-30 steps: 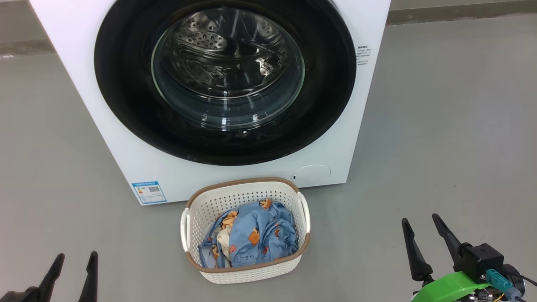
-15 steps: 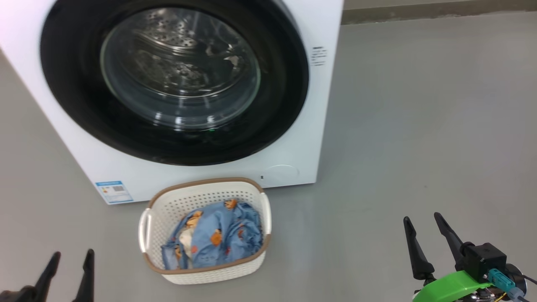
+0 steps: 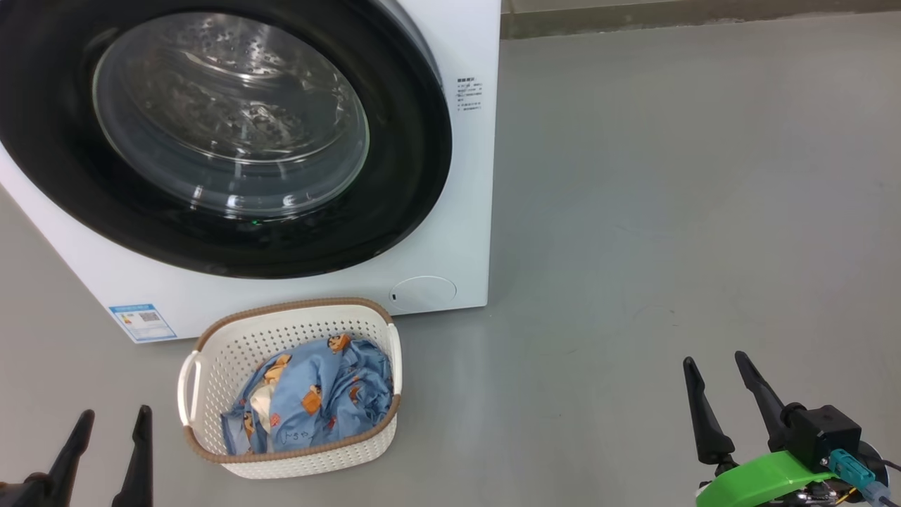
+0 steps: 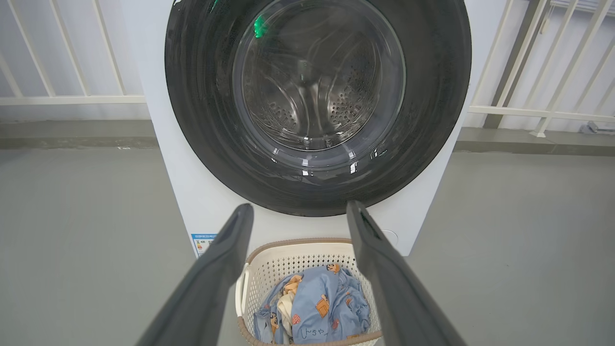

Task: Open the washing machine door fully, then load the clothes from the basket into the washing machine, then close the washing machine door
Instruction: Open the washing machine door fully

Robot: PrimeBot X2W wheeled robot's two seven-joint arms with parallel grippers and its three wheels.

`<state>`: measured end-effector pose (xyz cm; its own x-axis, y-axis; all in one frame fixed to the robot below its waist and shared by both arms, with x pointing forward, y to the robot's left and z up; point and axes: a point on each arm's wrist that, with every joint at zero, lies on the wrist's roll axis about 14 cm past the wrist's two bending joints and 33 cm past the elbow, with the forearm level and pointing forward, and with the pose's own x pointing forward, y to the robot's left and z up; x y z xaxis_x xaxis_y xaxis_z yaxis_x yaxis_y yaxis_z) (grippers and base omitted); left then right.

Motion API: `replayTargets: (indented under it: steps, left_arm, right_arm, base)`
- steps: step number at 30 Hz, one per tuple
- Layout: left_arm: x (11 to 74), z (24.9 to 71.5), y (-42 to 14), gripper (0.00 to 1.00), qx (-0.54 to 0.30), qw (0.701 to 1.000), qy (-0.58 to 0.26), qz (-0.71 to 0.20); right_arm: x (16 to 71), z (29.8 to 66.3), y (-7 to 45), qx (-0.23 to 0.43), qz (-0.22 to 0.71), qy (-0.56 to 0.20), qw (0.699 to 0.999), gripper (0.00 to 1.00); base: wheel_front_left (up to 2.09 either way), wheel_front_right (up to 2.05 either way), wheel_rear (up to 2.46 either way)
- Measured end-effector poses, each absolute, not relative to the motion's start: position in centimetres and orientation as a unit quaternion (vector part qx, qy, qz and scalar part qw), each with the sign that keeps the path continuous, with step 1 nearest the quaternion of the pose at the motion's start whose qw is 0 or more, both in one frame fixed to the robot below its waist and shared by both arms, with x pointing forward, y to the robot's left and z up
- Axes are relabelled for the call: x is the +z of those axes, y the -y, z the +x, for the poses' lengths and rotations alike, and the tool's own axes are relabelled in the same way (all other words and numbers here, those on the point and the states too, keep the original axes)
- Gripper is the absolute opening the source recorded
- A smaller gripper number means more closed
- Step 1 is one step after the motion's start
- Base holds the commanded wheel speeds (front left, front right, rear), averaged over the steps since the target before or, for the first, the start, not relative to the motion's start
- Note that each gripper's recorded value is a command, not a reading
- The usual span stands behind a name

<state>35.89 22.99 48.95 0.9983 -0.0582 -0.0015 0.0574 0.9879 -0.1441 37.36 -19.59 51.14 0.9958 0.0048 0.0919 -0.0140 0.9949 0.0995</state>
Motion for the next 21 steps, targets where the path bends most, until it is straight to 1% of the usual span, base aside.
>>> replayTargets:
  steps: [15,21]
  left_arm:
    - [49.45,35.83,-22.81,1.0,-0.034,0.997,0.004,-0.066]
    - [49.83,35.74,-22.95,1.0,-0.033,0.997,0.011,-0.064]
  right_arm:
    - [51.21,37.46,19.24,0.008,0.062,0.047,0.997,1.0]
    - [51.54,37.69,19.89,-0.006,0.114,0.056,0.992,1.0]
  base:
    - [0.0,0.0,-0.01]
    - [0.0,0.0,0.0]
